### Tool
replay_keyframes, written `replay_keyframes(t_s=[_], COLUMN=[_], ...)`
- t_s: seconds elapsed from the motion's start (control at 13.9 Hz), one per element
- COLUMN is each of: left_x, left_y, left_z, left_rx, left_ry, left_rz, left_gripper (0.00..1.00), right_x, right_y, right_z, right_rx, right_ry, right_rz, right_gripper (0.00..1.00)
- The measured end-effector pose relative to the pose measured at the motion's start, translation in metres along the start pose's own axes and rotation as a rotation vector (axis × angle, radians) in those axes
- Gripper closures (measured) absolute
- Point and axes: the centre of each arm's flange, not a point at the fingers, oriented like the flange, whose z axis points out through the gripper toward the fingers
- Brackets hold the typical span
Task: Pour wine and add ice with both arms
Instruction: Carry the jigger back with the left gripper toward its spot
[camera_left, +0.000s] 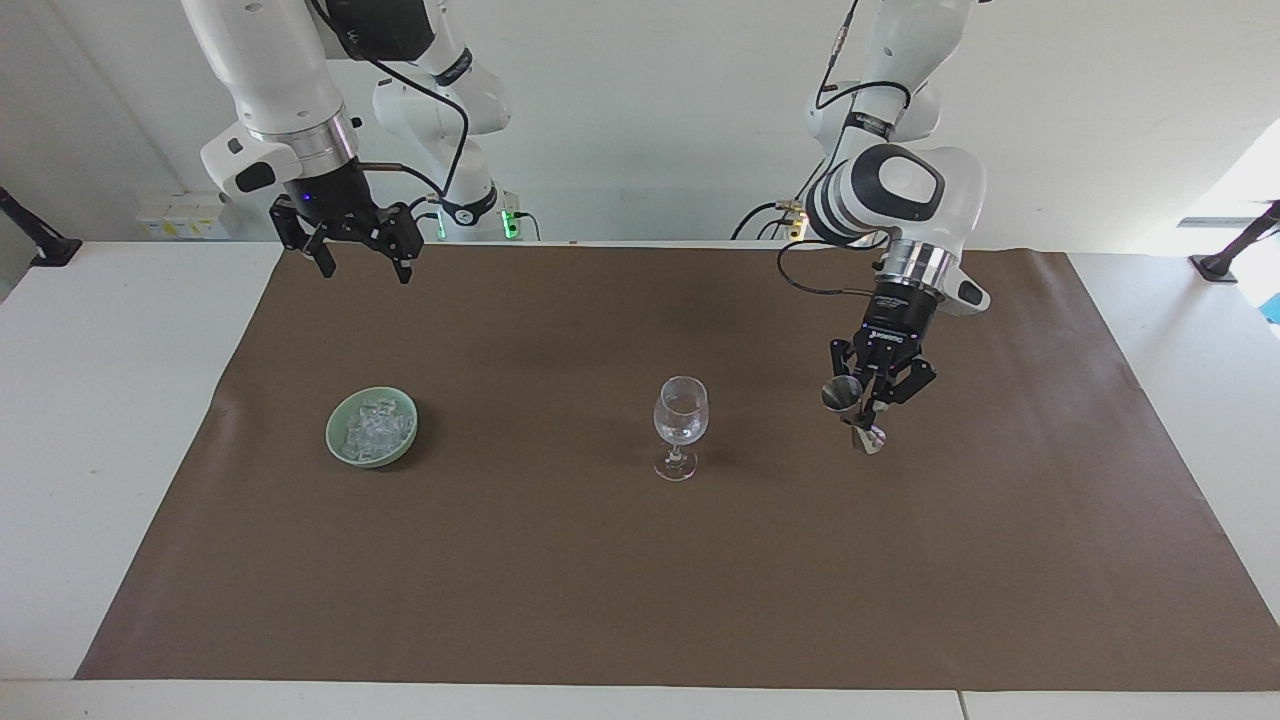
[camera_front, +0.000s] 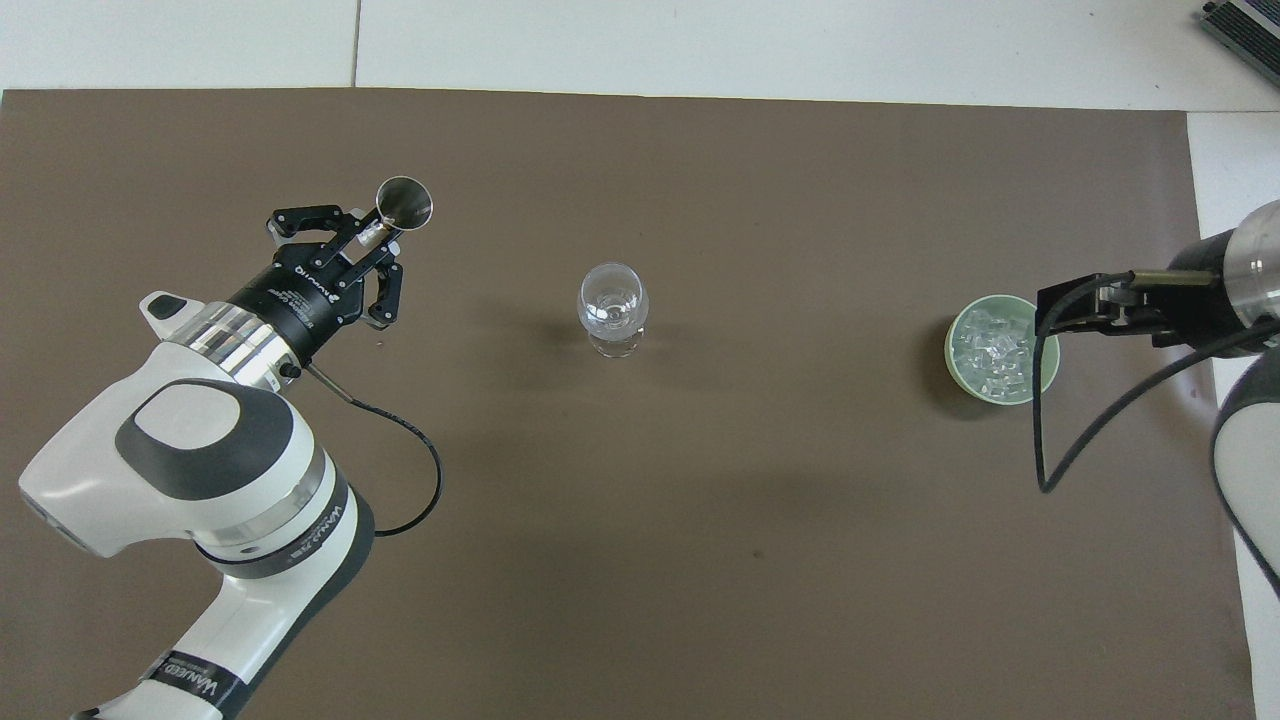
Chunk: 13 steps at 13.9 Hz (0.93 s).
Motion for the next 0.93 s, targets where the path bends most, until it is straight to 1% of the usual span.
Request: replay_keyframes(t_s=[0.29, 0.43, 0.72, 0.93], left_x=[0.068, 0.095, 0.137, 0.184], left_y=[0.018, 0.027, 0.038, 0.042], left_z=[-0.017, -0.025, -0.04, -0.053], left_rx=[0.084, 0.096, 0.094, 0.114], left_ry=[-0.062, -0.073, -0.074, -0.087], left_rz=[-0.131, -0.192, -0.321, -0.408], left_gripper=[0.79, 0.79, 0.79, 0.79], right_x=[0.0, 0.0, 0.0, 0.0], right_y=[0.0, 0.0, 0.0, 0.0], right_z=[0.0, 0.0, 0.0, 0.0], right_rx=[0.0, 0.0, 0.0, 0.0], right_ry=[0.0, 0.0, 0.0, 0.0], right_rz=[0.0, 0.0, 0.0, 0.0], right_gripper=[0.0, 0.0, 0.0, 0.0])
